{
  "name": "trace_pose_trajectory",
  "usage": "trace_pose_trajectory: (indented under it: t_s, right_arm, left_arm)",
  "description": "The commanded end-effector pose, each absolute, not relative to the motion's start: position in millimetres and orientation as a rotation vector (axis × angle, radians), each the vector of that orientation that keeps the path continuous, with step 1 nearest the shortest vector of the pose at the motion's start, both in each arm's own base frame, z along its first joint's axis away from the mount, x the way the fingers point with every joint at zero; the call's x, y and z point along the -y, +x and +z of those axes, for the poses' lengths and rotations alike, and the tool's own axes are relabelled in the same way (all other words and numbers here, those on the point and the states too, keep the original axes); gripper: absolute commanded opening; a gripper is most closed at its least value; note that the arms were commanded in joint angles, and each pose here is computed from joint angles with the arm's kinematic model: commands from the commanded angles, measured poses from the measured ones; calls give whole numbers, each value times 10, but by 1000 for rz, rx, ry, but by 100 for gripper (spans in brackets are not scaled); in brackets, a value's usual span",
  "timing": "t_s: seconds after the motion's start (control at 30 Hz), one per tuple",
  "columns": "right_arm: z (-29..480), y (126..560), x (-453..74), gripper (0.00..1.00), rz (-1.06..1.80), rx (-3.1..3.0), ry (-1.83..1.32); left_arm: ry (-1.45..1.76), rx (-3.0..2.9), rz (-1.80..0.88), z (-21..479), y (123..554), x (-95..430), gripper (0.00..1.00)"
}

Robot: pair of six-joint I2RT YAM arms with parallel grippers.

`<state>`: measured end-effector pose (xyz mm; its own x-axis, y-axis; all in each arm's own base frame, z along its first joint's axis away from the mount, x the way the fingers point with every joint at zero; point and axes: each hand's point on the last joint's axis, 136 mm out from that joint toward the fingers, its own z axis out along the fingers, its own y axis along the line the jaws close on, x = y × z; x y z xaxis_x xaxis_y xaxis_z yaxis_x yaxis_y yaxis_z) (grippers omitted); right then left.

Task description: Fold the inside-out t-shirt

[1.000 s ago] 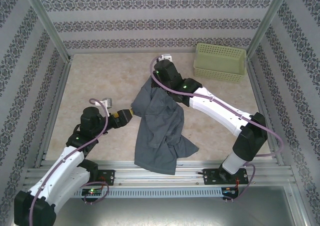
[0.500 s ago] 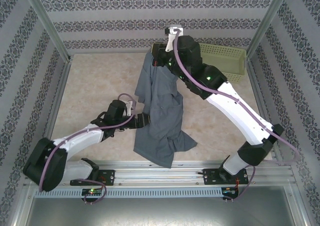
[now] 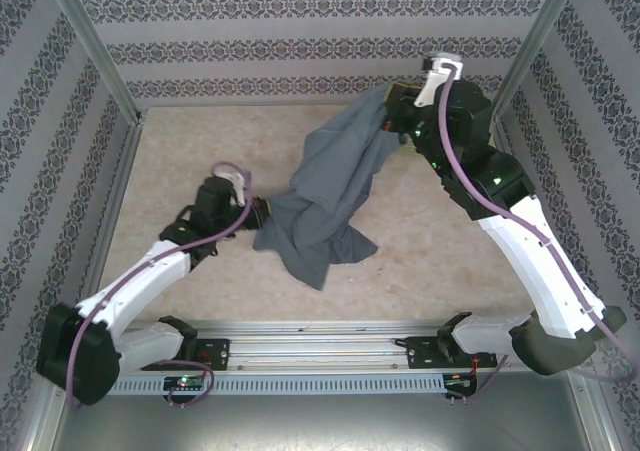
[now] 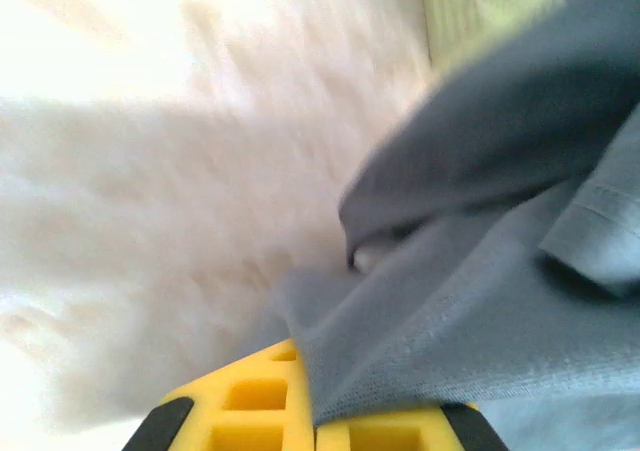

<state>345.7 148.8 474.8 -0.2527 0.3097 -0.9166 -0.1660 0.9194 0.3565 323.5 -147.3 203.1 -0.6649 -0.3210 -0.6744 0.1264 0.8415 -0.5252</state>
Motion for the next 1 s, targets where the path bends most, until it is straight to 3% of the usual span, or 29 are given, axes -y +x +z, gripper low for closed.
trace_pose_trajectory:
  t_s: [0.0, 0.13, 0.23, 0.43, 0.57, 0.67, 0.8, 0.9, 0.97]
  right_arm:
    - [4664, 3401, -1259, 0, 430, -1786, 156]
    - [4523, 3345, -1154, 0, 453, -1783, 166]
    - [4248, 3364, -1134, 0, 475, -1825, 183]
    - [3088, 3425, -1126, 0, 484, -2057, 292]
    - [2110, 3305, -1110, 10, 553, -2256, 458]
    - [1559, 3119, -1046, 22, 584, -2394, 570]
    - [1318, 2917, -936, 36, 539, -2451, 608]
    - [1343, 2864, -840, 53, 492, -2432, 617]
    - [1376, 2876, -808, 56, 474, -2426, 614]
  left_arm:
    - [-302, -2043, -436, 2719, 3280, 797, 0]
    - [-273, -1883, -357, 3424, 3191, 609, 0]
    - [-250, -1881, -400, 3478, 3126, 663, 0]
    - [-279, -2118, -473, 2547, 3016, 810, 0]
    - [-260, -2490, -598, 1543, 2795, 1106, 0]
    - [-227, -2644, -709, 1122, 2536, 1293, 2]
    - [-180, -2640, -749, 1096, 2288, 1352, 22]
    - [-206, -2577, -765, 1215, 2206, 1317, 46]
    - [-251, -2528, -674, 1293, 2229, 1169, 58]
